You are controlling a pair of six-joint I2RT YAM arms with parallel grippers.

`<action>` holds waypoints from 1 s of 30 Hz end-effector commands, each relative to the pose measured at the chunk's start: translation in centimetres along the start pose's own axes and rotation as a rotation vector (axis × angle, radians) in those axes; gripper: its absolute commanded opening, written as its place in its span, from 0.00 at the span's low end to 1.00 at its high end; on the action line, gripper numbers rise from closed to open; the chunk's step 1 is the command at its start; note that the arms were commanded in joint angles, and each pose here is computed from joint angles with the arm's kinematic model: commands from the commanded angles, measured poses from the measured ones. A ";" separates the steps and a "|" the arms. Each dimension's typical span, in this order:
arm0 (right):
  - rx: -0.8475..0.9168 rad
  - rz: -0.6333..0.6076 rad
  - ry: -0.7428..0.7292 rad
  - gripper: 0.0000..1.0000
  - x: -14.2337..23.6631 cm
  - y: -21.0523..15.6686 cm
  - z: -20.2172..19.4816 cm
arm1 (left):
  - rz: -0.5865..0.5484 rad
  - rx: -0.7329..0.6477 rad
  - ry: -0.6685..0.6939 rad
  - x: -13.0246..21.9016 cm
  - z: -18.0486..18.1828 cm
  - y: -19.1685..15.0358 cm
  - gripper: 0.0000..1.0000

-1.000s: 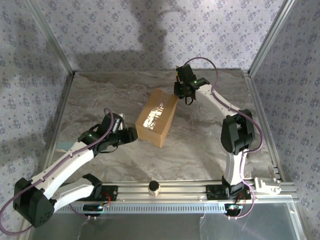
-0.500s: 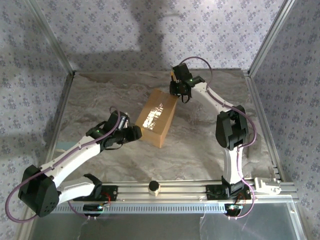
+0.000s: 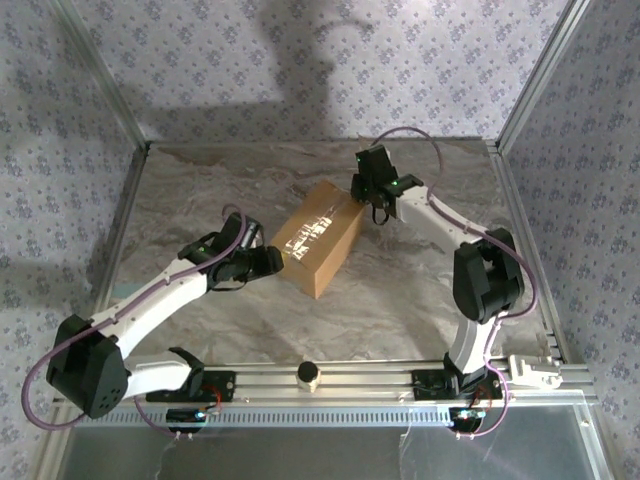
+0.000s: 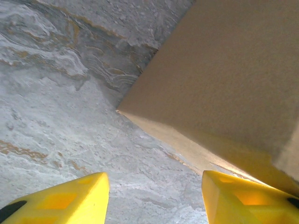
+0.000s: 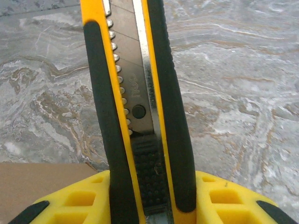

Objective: Unpack the express box

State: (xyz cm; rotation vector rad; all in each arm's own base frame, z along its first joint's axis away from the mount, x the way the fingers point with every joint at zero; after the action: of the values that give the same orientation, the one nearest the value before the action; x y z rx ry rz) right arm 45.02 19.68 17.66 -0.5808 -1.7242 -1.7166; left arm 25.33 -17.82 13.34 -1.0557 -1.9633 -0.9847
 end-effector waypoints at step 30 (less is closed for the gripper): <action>0.074 0.187 0.013 0.00 11.8 -14.4 6.0 | -0.150 0.008 0.026 -1.3 -0.3 8.9 0.54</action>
State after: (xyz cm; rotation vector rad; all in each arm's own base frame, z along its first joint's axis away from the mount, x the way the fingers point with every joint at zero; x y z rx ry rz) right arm 28.56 19.83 17.93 -0.7597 -1.8348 -1.5951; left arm 33.62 -11.74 13.51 -0.7158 -1.9778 -1.0801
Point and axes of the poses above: each hand's point on the last joint's axis, 136 mm out from that joint toward the fingers, its own x axis back along the fingers, its own z axis along the line the jaws close on, y = z × x, the point moved 1 cm from there along x, back along the fingers, and after that the axes turned 9 degrees about x, right-handed, at the moved point
